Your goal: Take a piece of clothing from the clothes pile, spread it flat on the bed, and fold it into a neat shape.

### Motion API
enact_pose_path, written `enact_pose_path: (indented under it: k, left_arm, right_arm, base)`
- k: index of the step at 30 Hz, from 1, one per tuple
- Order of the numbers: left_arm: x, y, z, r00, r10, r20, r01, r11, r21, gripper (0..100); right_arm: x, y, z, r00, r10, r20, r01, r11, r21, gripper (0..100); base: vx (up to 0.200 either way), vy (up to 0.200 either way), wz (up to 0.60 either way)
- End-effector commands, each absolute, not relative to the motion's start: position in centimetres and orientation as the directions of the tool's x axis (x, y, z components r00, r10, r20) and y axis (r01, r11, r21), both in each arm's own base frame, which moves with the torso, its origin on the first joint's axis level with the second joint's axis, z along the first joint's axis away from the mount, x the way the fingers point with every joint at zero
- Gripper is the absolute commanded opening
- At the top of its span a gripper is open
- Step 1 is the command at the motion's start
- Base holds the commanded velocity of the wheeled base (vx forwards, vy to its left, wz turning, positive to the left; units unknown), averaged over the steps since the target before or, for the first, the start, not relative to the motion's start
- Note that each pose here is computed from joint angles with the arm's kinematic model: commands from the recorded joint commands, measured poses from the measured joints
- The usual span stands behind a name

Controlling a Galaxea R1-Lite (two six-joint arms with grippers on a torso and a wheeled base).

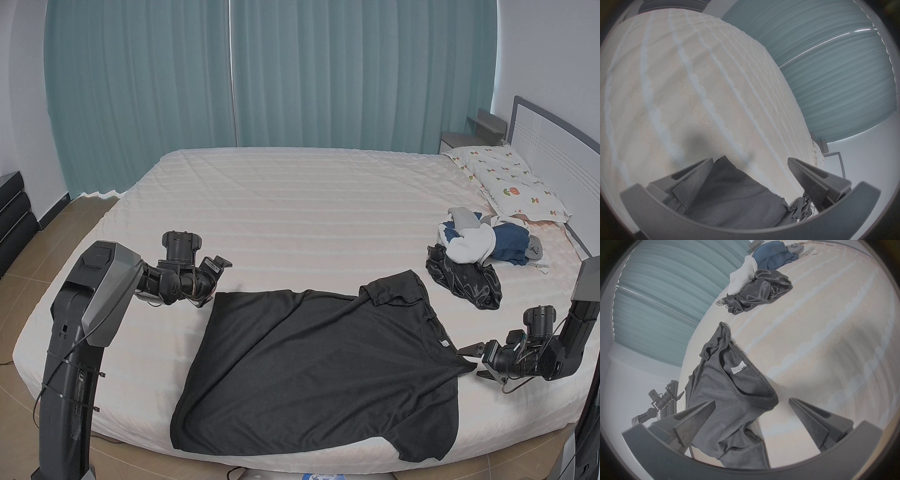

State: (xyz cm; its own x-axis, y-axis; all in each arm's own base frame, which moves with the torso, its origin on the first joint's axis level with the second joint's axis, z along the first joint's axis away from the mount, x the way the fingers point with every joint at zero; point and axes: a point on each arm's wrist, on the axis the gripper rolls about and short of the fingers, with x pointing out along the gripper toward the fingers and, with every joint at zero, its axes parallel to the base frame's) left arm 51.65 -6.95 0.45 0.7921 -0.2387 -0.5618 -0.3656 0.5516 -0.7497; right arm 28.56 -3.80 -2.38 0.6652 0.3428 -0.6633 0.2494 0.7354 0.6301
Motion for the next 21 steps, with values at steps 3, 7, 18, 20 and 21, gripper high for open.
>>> enact_pose_path:
  k: [3, 7, 18, 20, 21]
  left_arm:
    - [51.8, -7.1, -0.2, 0.796, -0.237, -0.557, -0.360, 0.555, -0.750, 100]
    - [51.8, -7.1, -0.5, 0.799, -0.230, -0.556, -0.360, 0.559, -0.747, 100]
    - [51.9, -7.8, -1.9, 0.827, -0.163, -0.538, -0.340, 0.618, -0.709, 100]
    - [51.9, -7.9, -2.0, 0.825, -0.165, -0.541, -0.338, 0.623, -0.705, 100]
    - [51.8, -8.1, -2.1, 0.822, -0.168, -0.544, -0.333, 0.634, -0.698, 100]
  right_arm:
    - [28.6, -3.8, -2.4, 0.665, 0.345, -0.662, 0.248, 0.735, 0.632, 100]
    - [28.6, -3.8, -2.4, 0.664, 0.345, -0.663, 0.248, 0.735, 0.631, 100]
    - [28.6, -3.8, -2.4, 0.664, 0.345, -0.663, 0.248, 0.735, 0.631, 100]
    - [28.6, -3.8, -2.4, 0.664, 0.345, -0.663, 0.248, 0.735, 0.631, 100]
    - [28.6, -3.8, -2.4, 0.663, 0.345, -0.664, 0.249, 0.735, 0.631, 100]
  base:
    - [0.000, 0.000, 0.00]
    - [0.000, 0.000, 0.00]
    - [0.000, 0.000, 0.00]
    - [0.000, 0.000, 0.00]
    - [0.000, 0.000, 0.00]
